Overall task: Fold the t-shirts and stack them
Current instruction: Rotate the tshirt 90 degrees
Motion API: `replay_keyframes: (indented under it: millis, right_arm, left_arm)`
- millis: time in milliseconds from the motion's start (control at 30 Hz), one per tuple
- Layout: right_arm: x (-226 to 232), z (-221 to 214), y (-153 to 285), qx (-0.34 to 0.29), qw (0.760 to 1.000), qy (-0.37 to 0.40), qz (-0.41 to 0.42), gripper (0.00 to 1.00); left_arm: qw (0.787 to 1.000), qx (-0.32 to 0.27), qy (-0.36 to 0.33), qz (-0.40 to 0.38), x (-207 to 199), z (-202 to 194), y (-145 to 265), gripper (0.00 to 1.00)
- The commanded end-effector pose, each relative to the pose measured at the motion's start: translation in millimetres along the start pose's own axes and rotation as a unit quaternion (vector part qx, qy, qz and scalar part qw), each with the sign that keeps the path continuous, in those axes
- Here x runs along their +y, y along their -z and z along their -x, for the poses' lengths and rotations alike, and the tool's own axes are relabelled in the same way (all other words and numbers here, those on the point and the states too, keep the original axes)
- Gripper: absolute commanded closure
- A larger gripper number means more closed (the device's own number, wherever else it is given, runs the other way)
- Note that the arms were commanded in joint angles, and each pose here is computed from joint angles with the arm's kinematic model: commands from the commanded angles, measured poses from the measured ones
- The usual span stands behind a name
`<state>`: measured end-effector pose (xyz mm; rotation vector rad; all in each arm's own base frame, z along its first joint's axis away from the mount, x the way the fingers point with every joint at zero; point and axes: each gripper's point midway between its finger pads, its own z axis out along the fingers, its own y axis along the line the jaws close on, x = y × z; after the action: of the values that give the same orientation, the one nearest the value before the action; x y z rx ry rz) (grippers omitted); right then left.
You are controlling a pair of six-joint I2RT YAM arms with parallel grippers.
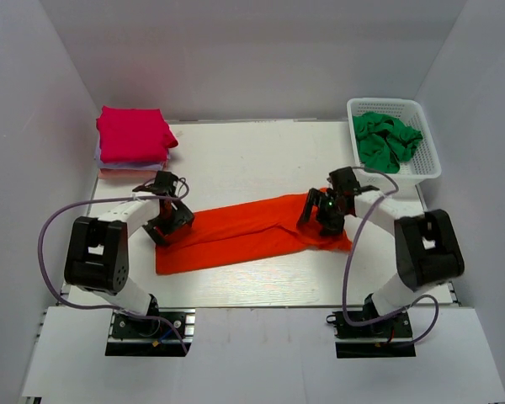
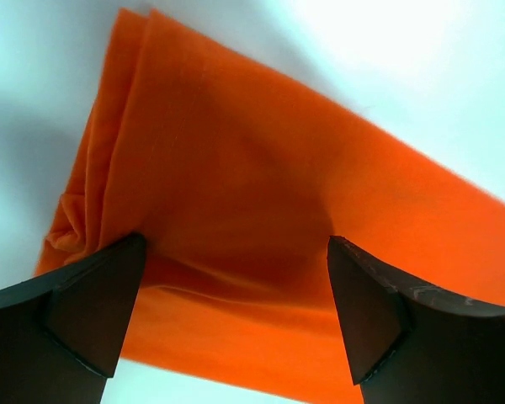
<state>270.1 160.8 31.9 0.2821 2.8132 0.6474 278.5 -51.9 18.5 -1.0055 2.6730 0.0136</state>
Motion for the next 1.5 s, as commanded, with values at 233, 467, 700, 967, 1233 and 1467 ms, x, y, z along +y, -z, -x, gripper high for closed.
replay_keyframes:
  millis: [233,467,700,967,1233,1467]
  right_arm:
    - [8,146,-76,-0.039,0.984,0.162,-0.061,0.1]
    - [75,205,-93,-0.082,0.968,0.235,0.034,0.1]
    - [90,245,-64,-0.141,0.956,0.257,-0.009,0.1]
    - [118,258,14,-0.225,0.95,0.218,-0.003,0.1]
    - [95,233,-12,-0.164,0.969,0.18,-0.037,0.1]
    - [79,222,-42,-0.122,0.976,0.174,-0.05,0.1]
  left_arm:
    - [0.993,0.08,0.043,0.081,63,-64,24,0.01]
    - [0.99,0.139,0.017,0.028,42,-89,25,0.01]
    - [0.983,0.072,-0.093,-0.139,-23,-50,106,0.01]
    - [0.95,-0.046,-0.161,-0.264,-73,-9,157,0.01]
    - [0.943,0.021,-0.241,-0.229,-100,-52,88,0.01]
    - [0.953,0.063,-0.271,-0.118,-54,-82,43,0.01]
